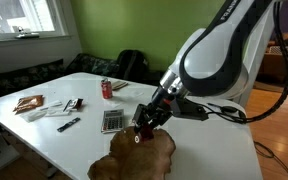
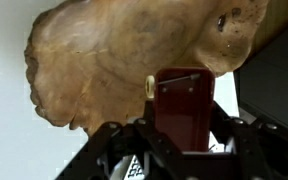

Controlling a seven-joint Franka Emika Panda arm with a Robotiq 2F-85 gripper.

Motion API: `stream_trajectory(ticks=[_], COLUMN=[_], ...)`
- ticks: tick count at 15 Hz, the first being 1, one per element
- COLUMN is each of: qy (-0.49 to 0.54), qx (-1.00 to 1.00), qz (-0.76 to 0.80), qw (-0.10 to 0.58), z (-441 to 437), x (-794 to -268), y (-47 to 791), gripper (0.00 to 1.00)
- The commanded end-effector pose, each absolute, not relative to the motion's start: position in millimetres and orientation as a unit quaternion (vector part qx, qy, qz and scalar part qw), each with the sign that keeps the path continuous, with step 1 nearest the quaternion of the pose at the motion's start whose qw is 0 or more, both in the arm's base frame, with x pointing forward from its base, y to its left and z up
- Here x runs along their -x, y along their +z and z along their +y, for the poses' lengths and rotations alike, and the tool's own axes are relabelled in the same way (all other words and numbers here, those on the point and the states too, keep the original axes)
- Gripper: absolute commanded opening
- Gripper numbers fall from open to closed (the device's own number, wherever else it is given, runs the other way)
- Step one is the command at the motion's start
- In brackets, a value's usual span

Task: Pick up the red trolley and put it in the brown bowl

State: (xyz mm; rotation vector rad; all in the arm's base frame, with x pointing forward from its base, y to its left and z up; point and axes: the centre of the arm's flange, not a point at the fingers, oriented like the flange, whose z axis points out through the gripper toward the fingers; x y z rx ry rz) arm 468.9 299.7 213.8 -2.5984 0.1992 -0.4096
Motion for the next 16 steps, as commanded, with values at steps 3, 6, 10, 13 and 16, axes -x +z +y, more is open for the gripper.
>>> stream_trajectory(ticks=[3,6,10,13,16], qy=[-0.111,-0.101,-0.144,-0.21,-0.226], qx=[0.952,0.95,0.934,0.915,0.911], qz=[0.065,0.057,0.054,0.068,0.066], qw=[0.279,0.289,0.322,0.337,0.338], z=[293.5,296.9,296.9,290.5,296.1], x=[-481.1,-477.9,-483.6,-495.9,-503.8], y=[155.3,150.3,182.2,212.0,216.5], gripper=[0.29,0.85,1.0,1.0,1.0])
